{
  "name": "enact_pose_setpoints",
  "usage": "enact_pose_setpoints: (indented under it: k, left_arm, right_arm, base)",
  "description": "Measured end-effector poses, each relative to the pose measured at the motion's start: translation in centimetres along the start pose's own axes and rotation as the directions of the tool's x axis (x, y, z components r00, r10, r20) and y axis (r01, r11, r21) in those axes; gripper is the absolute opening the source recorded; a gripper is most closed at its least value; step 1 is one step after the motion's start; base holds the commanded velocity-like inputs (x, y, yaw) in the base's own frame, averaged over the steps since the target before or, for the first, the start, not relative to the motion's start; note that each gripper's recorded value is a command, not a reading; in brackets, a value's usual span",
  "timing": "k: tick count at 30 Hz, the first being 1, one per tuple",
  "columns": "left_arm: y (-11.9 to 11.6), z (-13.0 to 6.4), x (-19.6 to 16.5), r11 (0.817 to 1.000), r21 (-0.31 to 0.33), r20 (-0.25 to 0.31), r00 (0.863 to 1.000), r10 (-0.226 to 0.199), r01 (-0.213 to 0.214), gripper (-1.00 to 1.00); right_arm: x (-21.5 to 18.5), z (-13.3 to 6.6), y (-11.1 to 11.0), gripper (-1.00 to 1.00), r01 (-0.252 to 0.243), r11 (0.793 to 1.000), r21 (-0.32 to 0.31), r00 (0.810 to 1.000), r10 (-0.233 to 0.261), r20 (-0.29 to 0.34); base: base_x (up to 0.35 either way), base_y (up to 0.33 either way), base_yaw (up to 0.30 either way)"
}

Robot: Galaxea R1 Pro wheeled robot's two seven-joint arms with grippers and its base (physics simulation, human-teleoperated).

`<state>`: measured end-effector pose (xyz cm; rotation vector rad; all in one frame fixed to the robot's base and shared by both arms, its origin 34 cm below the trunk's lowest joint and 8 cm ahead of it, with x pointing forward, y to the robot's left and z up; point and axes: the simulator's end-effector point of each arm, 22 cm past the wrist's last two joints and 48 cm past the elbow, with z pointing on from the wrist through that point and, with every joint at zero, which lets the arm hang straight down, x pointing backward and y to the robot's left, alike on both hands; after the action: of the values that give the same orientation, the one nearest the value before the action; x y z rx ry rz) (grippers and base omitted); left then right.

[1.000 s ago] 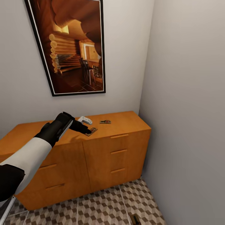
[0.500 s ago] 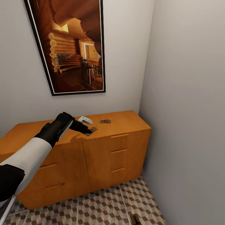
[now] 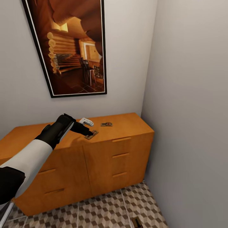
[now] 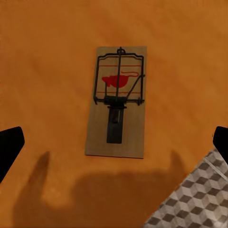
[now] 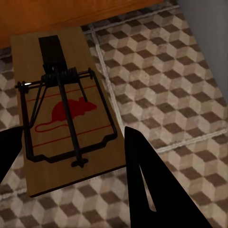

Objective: Take the four mousetraps from the cabinet in the bathroom and place them on the bathroom floor. Make sure all four end up on the same floor surface, and ensure that at least two of them are either under or directly next to the same bathroom sink.

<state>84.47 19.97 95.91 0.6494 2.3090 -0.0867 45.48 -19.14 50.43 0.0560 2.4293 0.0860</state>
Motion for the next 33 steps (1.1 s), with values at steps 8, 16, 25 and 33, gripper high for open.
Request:
enact_pose_setpoints:
  k: [8, 16, 25, 33]
  left_arm:
    - [0.0, 0.1, 0.1, 1.0, 0.001, -0.002, 1.0, -0.001, 0.001, 1.0]
    - [-0.2, 0.4, 0.7, 1.0, 0.004, -0.01, 1.0, -0.003, 0.003, 1.0]
    - [-0.3, 0.6, 0.9, 1.0, 0.006, -0.014, 1.0, -0.004, 0.004, 1.0]
    - [-0.3, 0.8, 1.1, 1.0, 0.009, -0.015, 1.0, -0.003, 0.003, 1.0]
  right_arm:
    - [0.0, 0.0, 0.0, -1.0, 0.0, 1.0, 0.0, 1.0, 0.0, 0.0]
    - [0.0, 0.0, 0.0, -1.0, 0.0, 1.0, 0.0, 1.0, 0.0, 0.0]
    - [0.1, 0.0, 0.0, -1.0, 0.0, 1.0, 0.0, 1.0, 0.0, -0.002]
    - [0.3, 0.0, 0.0, -1.0, 0.0, 1.0, 0.0, 1.0, 0.0, -0.006]
  base:
    - [0.021, 0.0, 0.0]
    - [0.001, 0.0, 0.0]
    - [0.0, 0.0, 0.0]
    - [0.042, 0.0, 0.0]
